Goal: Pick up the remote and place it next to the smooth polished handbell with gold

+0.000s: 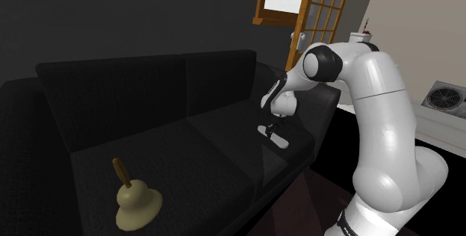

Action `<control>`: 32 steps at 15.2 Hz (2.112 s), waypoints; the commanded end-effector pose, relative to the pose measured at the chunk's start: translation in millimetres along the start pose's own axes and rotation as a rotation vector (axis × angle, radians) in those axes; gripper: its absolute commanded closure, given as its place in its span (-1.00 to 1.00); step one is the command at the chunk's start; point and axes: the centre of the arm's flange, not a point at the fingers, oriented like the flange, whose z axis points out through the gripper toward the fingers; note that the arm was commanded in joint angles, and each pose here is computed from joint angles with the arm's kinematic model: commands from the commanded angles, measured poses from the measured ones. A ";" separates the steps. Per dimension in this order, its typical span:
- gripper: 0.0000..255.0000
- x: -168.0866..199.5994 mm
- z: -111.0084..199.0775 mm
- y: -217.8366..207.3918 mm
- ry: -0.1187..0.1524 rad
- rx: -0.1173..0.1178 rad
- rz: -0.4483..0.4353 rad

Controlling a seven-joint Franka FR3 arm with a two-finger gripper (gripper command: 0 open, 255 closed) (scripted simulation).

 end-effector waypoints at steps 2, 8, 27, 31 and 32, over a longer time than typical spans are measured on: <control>1.00 0.0 0.2 -0.3 0.000 0.000 0.000; 1.00 0.0 0.3 -0.3 0.000 0.000 0.000; 1.00 4.7 -94.6 0.5 0.000 0.000 0.000; 1.00 5.8 -115.7 0.7 0.000 0.000 0.000; 1.00 6.0 -121.0 0.7 0.000 0.000 0.000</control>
